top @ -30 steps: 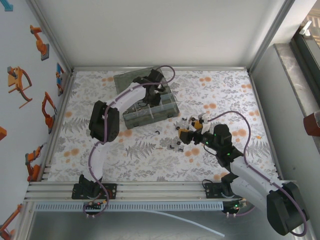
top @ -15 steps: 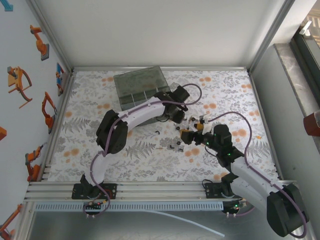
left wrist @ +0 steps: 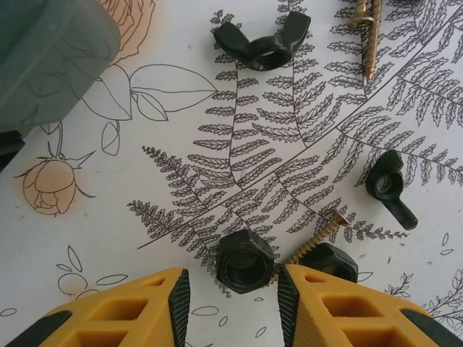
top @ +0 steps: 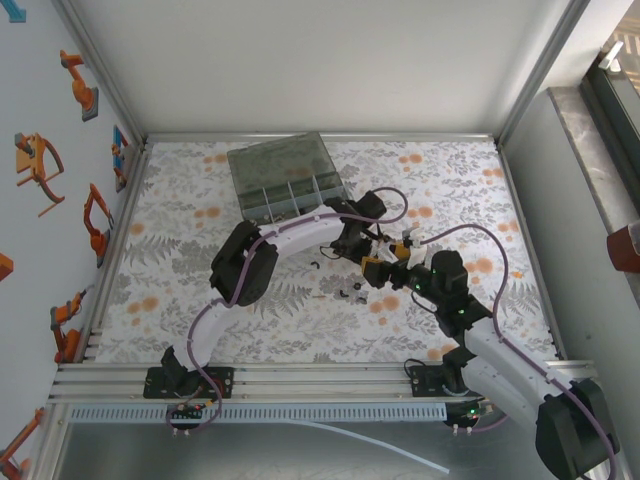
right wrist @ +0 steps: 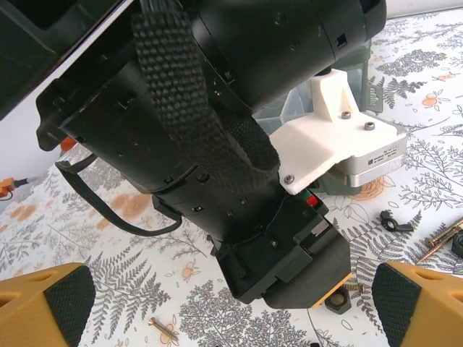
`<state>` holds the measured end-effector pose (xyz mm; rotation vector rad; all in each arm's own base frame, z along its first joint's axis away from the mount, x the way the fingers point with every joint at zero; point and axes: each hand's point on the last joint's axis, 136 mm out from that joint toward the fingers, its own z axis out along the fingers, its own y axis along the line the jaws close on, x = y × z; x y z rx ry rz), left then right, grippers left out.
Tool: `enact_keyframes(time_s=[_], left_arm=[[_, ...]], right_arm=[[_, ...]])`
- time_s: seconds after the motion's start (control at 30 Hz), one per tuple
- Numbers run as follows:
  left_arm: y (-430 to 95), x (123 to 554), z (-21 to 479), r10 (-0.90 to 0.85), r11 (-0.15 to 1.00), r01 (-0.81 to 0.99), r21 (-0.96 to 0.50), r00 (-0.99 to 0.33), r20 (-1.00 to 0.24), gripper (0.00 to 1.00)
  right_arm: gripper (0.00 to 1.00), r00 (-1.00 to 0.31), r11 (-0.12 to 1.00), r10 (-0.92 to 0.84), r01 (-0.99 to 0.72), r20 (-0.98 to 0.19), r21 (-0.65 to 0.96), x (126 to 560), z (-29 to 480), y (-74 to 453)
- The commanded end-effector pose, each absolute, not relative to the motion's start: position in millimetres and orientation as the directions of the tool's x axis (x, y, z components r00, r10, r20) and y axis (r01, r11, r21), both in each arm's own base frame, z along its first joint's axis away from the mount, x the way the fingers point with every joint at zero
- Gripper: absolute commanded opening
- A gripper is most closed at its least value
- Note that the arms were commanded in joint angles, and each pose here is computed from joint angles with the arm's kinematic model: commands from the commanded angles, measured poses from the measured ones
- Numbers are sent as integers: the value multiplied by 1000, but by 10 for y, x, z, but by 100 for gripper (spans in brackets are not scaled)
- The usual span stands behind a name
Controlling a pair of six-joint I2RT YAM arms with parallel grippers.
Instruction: Sort the screws and nuts into containers
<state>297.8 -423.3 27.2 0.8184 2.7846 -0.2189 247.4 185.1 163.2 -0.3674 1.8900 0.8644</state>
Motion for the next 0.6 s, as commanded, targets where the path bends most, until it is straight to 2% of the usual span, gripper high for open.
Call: enact_keyframes(time_s=[0.0,0.57], left_arm=[[-4267,2958,325,497,842,532,-91,-830,-252,36],[-4296,2968,197,508,841,535,-78,-831,-224,32]], right_arm=[[100,-463,698,115,-592,-879,403,2468,1627,1845],[100,-463,696,115,-594,-879,404,2473,1626,1853]])
